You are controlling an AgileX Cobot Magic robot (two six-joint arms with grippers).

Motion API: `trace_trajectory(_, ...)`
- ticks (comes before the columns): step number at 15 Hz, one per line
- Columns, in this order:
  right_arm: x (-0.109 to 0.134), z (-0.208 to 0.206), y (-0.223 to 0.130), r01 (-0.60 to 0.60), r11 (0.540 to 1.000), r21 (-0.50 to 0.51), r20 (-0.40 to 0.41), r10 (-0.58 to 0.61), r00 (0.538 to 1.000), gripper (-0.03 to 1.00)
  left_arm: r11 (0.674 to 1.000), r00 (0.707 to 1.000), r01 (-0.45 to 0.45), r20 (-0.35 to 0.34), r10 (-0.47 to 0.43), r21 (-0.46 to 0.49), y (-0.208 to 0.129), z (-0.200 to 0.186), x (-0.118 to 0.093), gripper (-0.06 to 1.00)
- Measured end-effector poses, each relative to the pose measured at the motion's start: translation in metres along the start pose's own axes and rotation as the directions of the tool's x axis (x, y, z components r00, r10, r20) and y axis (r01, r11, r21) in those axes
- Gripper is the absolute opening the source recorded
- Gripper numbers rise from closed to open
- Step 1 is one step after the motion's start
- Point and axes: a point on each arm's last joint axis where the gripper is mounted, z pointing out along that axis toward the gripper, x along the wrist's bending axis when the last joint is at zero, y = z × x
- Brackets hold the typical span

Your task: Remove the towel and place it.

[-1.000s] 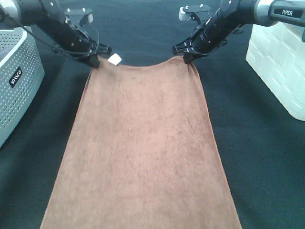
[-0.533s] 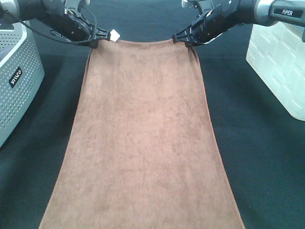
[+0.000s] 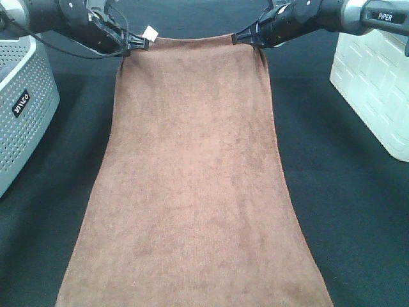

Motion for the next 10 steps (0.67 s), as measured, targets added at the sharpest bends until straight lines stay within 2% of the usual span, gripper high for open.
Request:
trace_trajectory(3, -0.001, 0.001, 0.000, -0.001, 1.000, -0.016, 0.008, 0.001, 1.000, 0.00, 0.999, 1.000, -0.004, -0.008, 0.004, -0.034, 0.003, 0.000, 0.001, 0.00)
trace_trajectory(5, -0.004, 0.012, -0.014, -0.023, 1.000, 0.002, 0.011, 0.023, 1.000, 0.00, 1.000, 1.000, -0.003, -0.010, 0.003, -0.028, -0.002, 0.005, 0.001, 0.00)
trace_trajectory(10, -0.005, 0.033, -0.036, -0.066, 0.998, 0.007, 0.015, 0.066, 0.998, 0.00, 0.999, 1.000, 0.004, -0.024, -0.005, -0.036, -0.026, 0.029, 0.004, 0.00)
